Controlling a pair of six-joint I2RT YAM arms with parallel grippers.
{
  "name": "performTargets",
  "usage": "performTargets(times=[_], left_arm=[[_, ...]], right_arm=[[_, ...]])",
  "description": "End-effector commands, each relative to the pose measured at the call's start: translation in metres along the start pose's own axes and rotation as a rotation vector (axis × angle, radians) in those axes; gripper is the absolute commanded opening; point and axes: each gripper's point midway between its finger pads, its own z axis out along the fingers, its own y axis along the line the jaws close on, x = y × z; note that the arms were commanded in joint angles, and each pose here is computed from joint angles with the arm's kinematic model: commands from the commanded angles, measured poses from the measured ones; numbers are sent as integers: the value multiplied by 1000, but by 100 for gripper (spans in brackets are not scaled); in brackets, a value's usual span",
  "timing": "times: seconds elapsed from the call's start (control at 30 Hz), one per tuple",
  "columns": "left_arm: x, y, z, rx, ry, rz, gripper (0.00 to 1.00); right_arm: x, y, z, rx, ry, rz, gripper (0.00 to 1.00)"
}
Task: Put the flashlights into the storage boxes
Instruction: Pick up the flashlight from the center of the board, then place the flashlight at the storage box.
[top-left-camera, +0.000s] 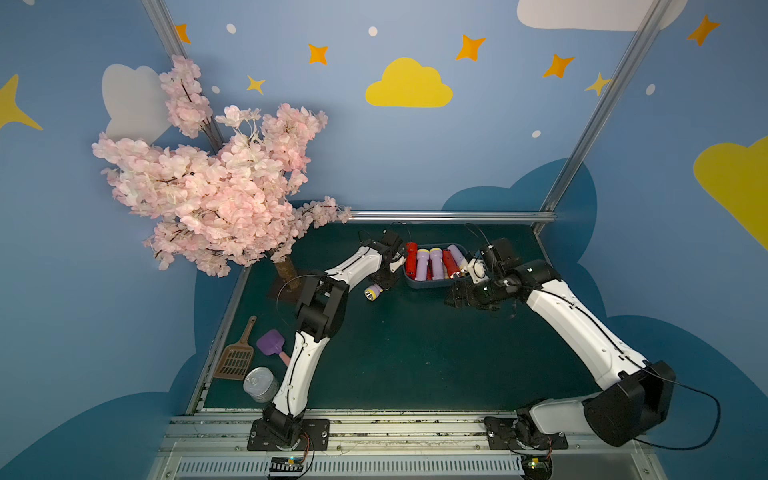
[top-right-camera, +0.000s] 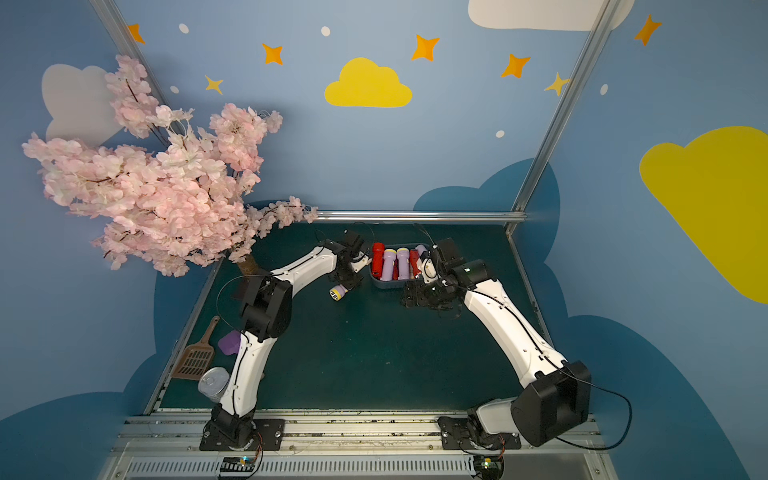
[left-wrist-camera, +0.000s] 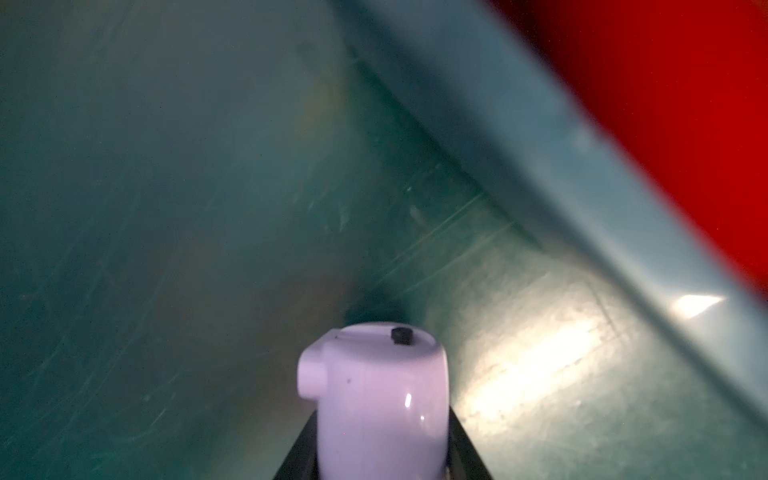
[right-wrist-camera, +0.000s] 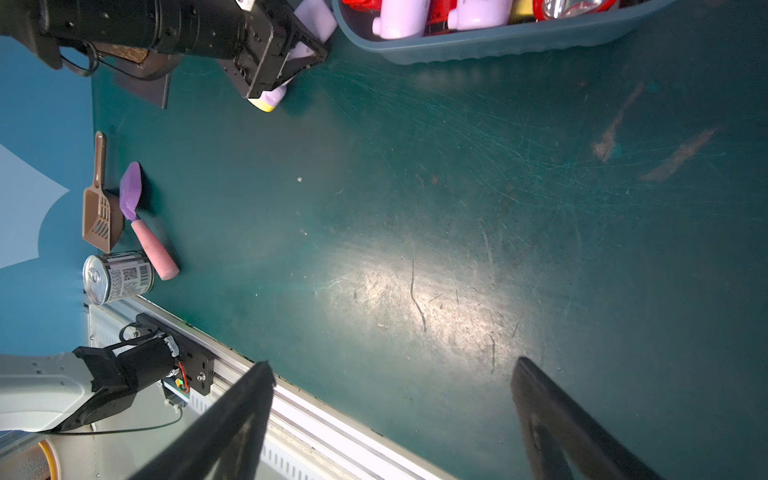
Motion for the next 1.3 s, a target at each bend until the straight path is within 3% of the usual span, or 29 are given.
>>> performTargets(times=[0.0,0.2,0.37,0.53,0.77,1.03,1.27], left_arm=[[-6,8,-39,-31,-36,-25,33],[-23,18,-67,-63,-73,-103,30],[-54,22,-89,-32,-149,-271,32],[-92,6,-103,119,-250,-411,33],[-134,-17,-93,302,-366,-573,35],[-171,-57,-78,348,-471,-540,38],[-180,-82,-54,379,-472,-540,39]], right_arm=[[-9,6,-4,-22,-27,-23,90],[-8,6,-1,-31,-26,-23,90],[-6,5,0,-31,-30,-24,90],[0,1,-3,-24,-27,-28,89],[13,-8,-18,1,-25,-23,90],[29,-17,-32,23,-3,-3,90],[41,-20,-39,36,23,9,90]])
